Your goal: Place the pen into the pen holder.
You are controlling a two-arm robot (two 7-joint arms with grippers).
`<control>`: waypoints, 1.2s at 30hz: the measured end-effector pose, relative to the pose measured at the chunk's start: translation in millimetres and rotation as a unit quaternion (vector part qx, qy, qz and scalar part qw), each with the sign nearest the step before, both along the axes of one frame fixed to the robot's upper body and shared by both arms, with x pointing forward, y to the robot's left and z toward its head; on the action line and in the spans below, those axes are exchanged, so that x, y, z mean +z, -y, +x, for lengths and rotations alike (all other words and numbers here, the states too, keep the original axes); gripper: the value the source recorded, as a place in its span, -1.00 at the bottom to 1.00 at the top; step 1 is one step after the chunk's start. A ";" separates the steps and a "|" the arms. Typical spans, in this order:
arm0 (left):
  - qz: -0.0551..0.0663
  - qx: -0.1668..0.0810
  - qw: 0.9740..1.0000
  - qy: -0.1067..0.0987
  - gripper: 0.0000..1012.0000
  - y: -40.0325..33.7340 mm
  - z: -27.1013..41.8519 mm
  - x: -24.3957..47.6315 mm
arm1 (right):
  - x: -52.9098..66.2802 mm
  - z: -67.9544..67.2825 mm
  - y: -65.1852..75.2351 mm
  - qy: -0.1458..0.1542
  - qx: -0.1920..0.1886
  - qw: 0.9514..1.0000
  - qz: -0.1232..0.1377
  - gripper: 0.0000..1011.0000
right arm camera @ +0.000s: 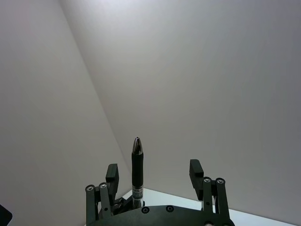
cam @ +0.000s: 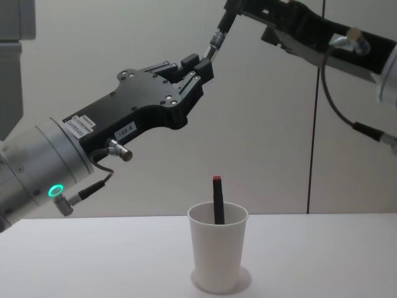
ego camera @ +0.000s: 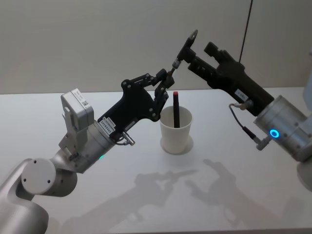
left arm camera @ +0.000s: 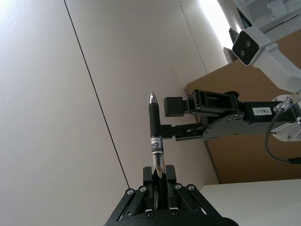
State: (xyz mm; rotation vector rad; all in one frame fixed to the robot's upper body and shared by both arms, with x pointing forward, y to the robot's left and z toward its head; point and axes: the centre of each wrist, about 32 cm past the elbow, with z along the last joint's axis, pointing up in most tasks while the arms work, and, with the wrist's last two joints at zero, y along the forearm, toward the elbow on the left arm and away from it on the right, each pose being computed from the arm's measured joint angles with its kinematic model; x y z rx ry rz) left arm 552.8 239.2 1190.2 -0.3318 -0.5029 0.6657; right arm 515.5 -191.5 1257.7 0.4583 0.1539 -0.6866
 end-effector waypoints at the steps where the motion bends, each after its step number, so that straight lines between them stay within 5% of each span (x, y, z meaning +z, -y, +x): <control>1: 0.000 0.000 1.000 0.000 -0.67 0.0 0.0 0.0 | 0.0 0.0 0.0 0.000 0.000 1.000 0.000 0.87; 12: 0.000 0.000 1.000 0.000 -0.67 0.0 0.0 0.0 | 2.7 4.6 -8.9 0.000 0.013 1.000 0.006 0.35; 27: 0.000 0.000 1.000 0.000 -0.67 0.0 0.0 0.0 | 5.5 5.6 -16.8 0.006 0.029 0.999 0.012 -0.67; 30: 0.000 0.000 1.000 0.000 -0.66 0.0 0.0 0.0 | 6.3 5.6 -17.5 0.007 0.029 0.999 0.013 -0.78; 36: 0.000 0.000 1.000 0.000 -0.34 0.0 0.0 0.0 | 8.2 5.3 -18.7 0.008 0.029 0.999 0.016 -0.79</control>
